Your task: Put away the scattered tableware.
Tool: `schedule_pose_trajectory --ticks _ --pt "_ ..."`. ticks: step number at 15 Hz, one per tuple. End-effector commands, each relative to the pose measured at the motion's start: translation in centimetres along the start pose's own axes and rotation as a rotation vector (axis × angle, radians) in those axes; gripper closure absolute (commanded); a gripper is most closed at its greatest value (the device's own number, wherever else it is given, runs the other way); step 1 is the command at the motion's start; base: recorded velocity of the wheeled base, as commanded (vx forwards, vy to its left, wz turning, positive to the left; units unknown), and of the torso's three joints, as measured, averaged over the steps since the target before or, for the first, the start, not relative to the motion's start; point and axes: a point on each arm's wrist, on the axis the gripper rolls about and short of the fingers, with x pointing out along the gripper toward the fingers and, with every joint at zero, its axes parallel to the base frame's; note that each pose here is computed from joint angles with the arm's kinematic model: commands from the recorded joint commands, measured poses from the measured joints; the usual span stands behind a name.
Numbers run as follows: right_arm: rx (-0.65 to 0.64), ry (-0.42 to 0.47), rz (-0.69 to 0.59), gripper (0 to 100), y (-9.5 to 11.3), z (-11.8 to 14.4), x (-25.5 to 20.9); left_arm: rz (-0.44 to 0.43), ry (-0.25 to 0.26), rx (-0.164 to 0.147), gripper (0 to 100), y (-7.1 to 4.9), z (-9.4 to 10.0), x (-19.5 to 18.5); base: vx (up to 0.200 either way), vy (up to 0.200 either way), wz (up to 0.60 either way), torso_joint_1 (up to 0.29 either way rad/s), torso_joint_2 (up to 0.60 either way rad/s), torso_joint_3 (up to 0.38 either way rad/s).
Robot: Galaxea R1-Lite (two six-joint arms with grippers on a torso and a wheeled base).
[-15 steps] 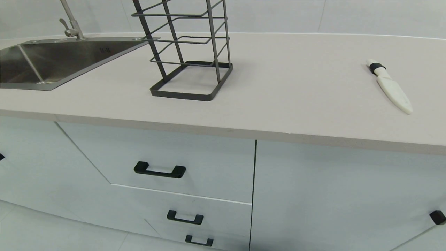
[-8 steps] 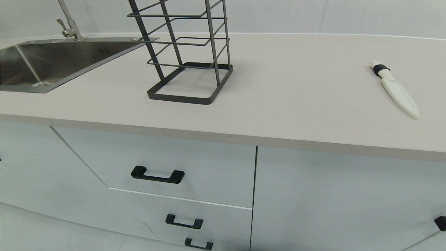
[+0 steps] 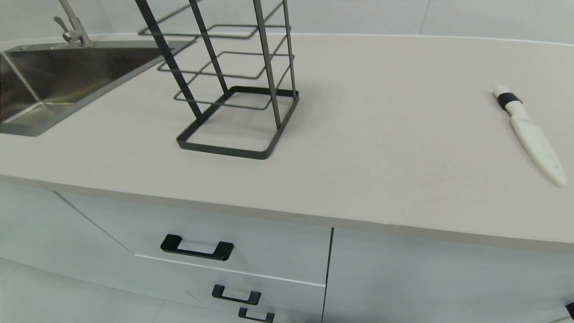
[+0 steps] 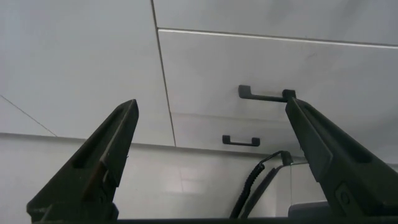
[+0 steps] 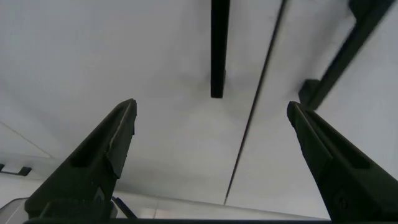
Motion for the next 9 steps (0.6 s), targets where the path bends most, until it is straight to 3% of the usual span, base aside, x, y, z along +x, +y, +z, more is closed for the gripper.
schedule_pose_trajectory --ticks 1,7,9 --pt "0.0 0.001 0.0 0 0.0 0.0 0.01 0.0 0.001 0.001 0 0.0 0.02 0.02 0.0 0.0 0.0 0.207 -0.72 -0.212" --pt "0.0 0.001 0.0 0 0.0 0.0 0.01 0.0 0.001 0.001 0 0.0 0.02 0.02 0.0 0.0 0.0 0.208 -0.53 -0.198" --pt "0.0 0.001 0.0 0 0.0 0.0 0.01 0.0 0.001 0.001 0 0.0 0.02 0.02 0.0 0.0 0.0 0.056 -0.46 -0.22"
